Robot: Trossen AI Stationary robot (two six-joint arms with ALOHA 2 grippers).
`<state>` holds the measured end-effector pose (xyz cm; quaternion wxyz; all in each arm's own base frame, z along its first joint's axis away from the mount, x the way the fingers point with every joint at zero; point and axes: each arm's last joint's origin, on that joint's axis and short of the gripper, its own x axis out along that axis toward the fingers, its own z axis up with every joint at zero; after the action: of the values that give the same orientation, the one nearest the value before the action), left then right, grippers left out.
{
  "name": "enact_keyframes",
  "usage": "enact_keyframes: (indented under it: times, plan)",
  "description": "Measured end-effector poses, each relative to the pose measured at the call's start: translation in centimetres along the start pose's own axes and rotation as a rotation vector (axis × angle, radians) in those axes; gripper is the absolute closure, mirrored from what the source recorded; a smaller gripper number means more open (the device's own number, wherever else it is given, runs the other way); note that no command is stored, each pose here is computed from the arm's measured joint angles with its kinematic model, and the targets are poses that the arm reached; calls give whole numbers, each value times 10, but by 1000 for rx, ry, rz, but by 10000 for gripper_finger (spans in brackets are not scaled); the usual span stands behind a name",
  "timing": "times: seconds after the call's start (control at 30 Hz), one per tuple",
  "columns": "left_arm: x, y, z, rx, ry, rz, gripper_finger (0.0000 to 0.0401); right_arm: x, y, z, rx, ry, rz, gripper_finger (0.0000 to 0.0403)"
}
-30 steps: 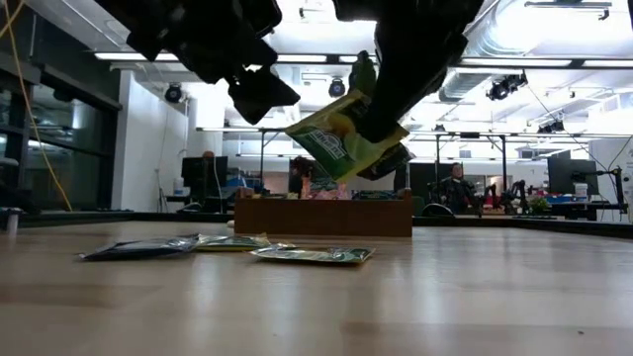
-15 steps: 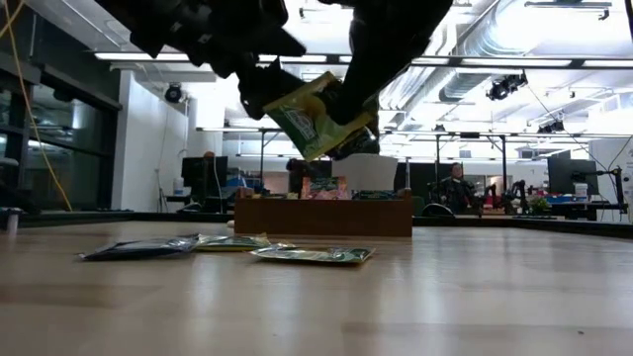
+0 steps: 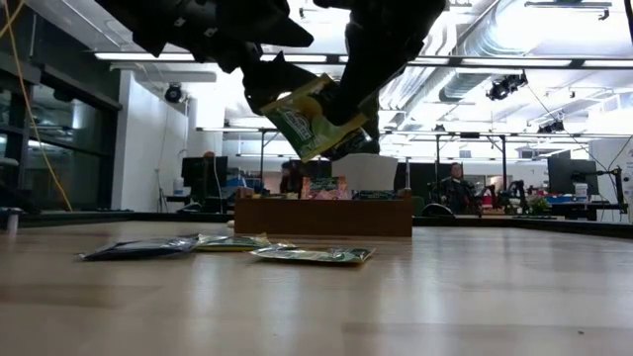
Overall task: Pick & Place Tea
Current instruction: Put the yellow tea bag into the left section of the wooden organizer
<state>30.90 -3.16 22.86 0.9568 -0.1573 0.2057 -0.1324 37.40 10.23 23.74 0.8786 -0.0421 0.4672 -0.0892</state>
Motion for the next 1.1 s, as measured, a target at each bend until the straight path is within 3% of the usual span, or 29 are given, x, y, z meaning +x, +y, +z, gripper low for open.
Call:
enact_keyframes:
  times: [0.6, 1.1]
  plan:
    - [13, 7, -11, -11, 38, 33, 174, 0, 1, 3, 14, -22, 17, 403]
    - [13, 7, -11, 22, 38, 32, 392, 0, 1, 3, 31, -26, 10, 403]
